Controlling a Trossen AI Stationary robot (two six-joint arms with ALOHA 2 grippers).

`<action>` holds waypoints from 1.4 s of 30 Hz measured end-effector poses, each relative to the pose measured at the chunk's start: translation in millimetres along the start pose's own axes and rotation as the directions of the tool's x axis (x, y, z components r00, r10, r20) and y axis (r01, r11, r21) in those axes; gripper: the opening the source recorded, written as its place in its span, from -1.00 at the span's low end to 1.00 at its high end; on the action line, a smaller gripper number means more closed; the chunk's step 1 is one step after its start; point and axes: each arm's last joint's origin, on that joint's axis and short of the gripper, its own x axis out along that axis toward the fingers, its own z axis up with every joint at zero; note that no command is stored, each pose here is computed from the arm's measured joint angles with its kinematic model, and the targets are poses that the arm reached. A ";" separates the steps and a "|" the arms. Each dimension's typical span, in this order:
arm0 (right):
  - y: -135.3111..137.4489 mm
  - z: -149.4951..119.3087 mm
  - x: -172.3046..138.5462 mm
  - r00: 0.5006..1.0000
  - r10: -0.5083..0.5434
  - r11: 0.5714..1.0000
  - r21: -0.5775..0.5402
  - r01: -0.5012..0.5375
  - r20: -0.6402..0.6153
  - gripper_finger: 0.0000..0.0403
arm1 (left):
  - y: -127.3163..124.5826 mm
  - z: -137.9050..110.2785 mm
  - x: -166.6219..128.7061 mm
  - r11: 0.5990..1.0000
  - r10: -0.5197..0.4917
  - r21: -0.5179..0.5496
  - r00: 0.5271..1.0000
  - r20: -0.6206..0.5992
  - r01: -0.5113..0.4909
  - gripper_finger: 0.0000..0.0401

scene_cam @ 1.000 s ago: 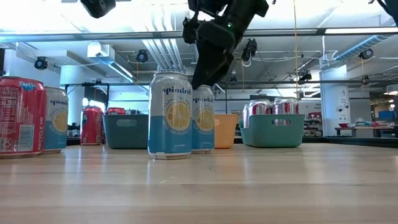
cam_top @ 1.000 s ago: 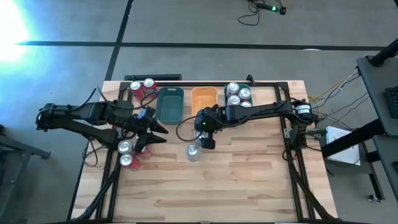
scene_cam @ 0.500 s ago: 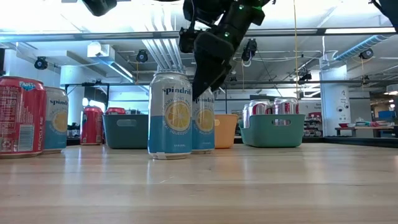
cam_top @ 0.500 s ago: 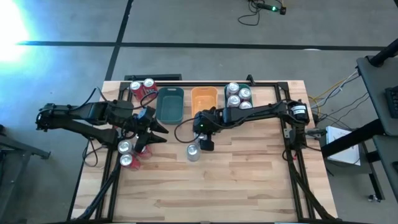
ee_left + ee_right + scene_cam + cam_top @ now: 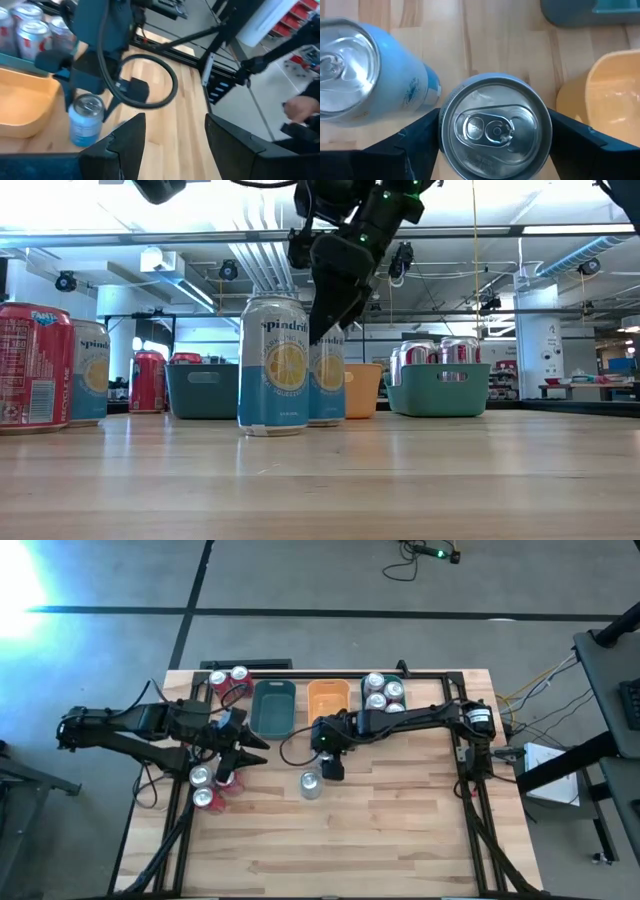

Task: Sort soda cans
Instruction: Put the blue-white soda can into the yellow bin

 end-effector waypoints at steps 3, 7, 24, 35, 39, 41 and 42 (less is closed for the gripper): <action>-0.1 6.2 -14.8 0.999 0.004 1.000 -0.015 -0.005 -0.036 0.46 | -0.4 0.7 -5.1 1.000 0.003 0.001 1.000 0.020 -0.003 -0.05; -5.5 29.3 -57.5 1.000 0.028 0.999 -0.029 -0.028 0.012 0.48 | -1.3 1.7 -13.2 1.000 0.002 -0.004 0.999 0.050 -0.002 -0.05; -147.9 22.0 -81.4 0.961 -0.263 0.929 0.290 0.229 0.083 0.48 | -0.3 3.5 -20.5 0.998 0.059 0.008 0.993 0.107 -0.060 -0.05; -162.6 -2.9 -42.3 0.954 -0.279 0.920 0.317 0.233 0.110 0.49 | 5.0 5.9 -20.1 0.978 0.208 -0.005 0.963 0.169 -0.210 -0.05; -166.1 -1.4 -37.3 0.949 -0.290 0.922 0.303 0.242 0.126 0.49 | 7.1 10.1 -18.7 0.975 0.219 -0.012 0.955 0.201 -0.221 -0.05; -168.8 -1.9 -30.1 0.953 -0.282 0.923 0.301 0.239 0.109 0.49 | 7.6 12.8 -17.6 0.975 0.219 -0.002 0.950 0.223 -0.224 -0.05; -169.9 -1.5 -25.8 0.955 -0.279 0.924 0.300 0.239 0.098 0.49 | 7.9 14.2 -17.6 0.974 0.219 0.004 0.947 0.235 -0.226 -0.05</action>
